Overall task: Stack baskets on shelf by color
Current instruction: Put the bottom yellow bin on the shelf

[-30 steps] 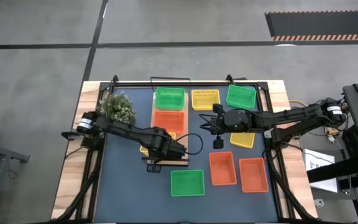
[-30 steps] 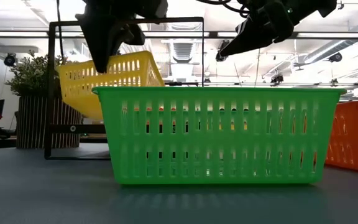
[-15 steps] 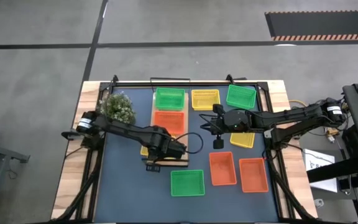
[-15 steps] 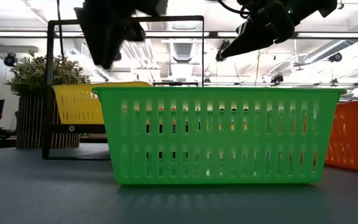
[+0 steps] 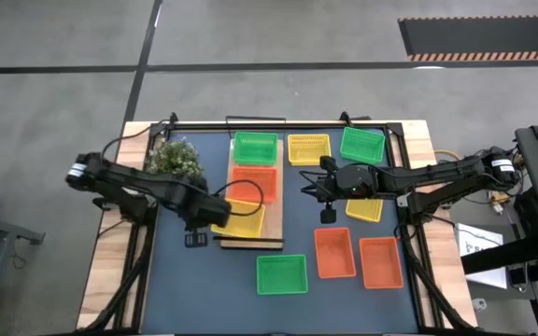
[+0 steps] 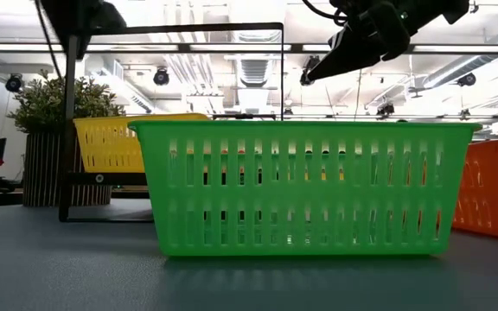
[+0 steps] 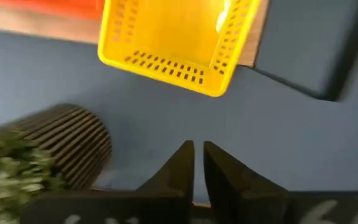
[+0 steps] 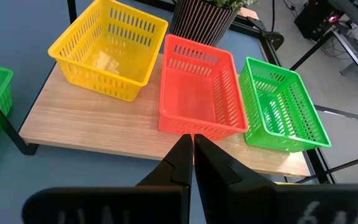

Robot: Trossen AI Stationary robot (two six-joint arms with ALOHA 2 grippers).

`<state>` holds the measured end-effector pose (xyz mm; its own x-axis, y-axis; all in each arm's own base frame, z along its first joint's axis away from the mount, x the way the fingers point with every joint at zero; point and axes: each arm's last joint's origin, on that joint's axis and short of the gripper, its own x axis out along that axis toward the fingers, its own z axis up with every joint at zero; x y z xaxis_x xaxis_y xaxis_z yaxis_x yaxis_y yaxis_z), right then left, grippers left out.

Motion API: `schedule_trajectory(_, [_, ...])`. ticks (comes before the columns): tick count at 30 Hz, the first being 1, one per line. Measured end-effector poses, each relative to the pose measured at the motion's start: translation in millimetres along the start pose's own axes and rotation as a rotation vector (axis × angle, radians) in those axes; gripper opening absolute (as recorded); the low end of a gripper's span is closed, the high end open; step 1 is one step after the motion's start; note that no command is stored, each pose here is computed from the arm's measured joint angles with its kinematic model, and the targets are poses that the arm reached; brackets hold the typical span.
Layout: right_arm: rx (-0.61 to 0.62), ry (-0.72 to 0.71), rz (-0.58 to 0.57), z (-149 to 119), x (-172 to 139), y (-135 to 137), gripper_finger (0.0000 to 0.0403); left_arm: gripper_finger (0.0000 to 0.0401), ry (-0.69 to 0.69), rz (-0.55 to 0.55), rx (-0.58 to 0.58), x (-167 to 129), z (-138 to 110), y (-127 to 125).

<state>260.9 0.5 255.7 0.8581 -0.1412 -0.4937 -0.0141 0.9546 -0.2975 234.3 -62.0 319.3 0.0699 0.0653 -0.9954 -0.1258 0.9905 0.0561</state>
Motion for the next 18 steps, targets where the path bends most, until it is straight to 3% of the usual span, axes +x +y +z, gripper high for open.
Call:
schedule_trajectory(9, [-0.002,-0.001,0.0,0.1,0.0,-0.1,0.0009,0.0001,0.002,-0.002,-0.048,62.3,-14.6,0.3])
schedule_trajectory(18, [-0.003,-0.001,-0.001,0.1,0.0,-0.1,0.0009,0.0001,-0.027,-0.015,-0.051,82.9,1.4,-7.9])
